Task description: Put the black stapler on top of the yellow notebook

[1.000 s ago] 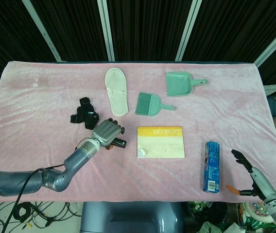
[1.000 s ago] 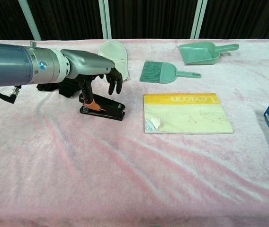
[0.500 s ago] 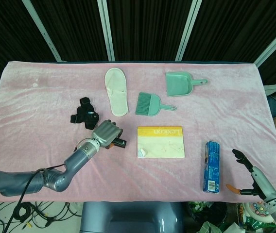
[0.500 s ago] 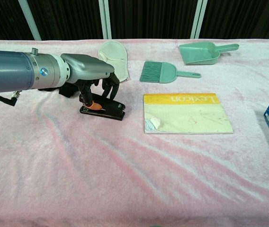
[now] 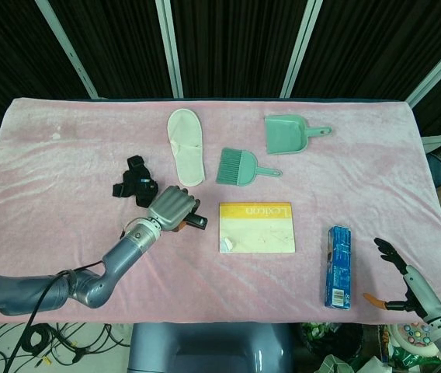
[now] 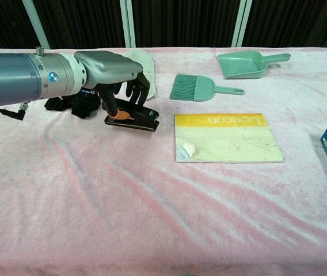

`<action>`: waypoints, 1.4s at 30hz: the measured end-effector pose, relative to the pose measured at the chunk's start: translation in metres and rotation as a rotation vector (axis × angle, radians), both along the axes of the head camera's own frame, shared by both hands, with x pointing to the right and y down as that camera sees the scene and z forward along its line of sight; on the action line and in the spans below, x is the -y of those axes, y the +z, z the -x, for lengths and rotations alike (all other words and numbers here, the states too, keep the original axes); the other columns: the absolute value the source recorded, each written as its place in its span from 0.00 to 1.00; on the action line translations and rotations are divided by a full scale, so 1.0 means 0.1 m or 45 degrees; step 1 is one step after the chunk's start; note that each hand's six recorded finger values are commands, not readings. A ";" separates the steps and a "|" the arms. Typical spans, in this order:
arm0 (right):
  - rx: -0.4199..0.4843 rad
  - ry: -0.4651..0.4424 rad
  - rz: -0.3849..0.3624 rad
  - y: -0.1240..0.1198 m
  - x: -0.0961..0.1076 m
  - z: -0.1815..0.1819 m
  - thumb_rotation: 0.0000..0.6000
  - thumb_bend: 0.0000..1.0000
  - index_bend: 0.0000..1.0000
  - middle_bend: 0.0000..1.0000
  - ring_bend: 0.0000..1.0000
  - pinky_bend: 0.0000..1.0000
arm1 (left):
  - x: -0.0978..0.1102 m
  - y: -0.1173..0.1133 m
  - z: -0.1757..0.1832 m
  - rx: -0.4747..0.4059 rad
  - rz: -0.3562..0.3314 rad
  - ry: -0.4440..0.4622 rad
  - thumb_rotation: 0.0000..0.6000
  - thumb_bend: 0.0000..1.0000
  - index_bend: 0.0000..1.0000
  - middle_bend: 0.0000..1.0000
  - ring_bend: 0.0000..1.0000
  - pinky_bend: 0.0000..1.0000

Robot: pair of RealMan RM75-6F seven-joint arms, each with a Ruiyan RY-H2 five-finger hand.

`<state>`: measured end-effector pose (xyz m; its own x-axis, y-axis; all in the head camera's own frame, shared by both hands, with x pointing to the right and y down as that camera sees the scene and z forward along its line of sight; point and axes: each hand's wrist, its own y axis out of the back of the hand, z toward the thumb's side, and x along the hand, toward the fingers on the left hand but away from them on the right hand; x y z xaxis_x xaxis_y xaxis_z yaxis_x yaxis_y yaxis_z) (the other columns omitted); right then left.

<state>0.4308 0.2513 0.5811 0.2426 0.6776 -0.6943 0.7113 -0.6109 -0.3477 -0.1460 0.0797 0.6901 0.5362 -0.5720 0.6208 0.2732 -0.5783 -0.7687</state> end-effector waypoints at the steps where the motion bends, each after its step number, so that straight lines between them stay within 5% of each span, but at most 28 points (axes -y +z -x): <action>1: -0.003 0.000 0.001 0.00 0.00 0.00 1.00 0.12 0.01 0.01 0.07 0.12 | 0.01 -0.04 -0.02 -0.012 -0.003 -0.004 1.00 0.44 0.53 0.55 0.35 0.44; 15: -0.040 -0.003 0.013 0.06 -0.01 -0.01 1.00 0.12 0.01 0.01 0.07 0.12 | 0.13 -0.31 -0.77 -0.123 -0.044 -0.077 1.00 0.44 0.54 0.55 0.35 0.45; 42: -0.057 0.010 -0.016 0.01 0.02 -0.04 1.00 0.12 0.01 0.01 0.07 0.12 | -0.03 0.06 -1.51 -0.132 0.007 -0.113 1.00 0.42 0.53 0.52 0.34 0.44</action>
<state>0.4351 0.2494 0.5826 0.2063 0.6881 -0.6957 0.6994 -0.6009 -0.3869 0.0051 0.0829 0.6958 0.5453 -0.6167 0.5678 0.1403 -0.6007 -0.7871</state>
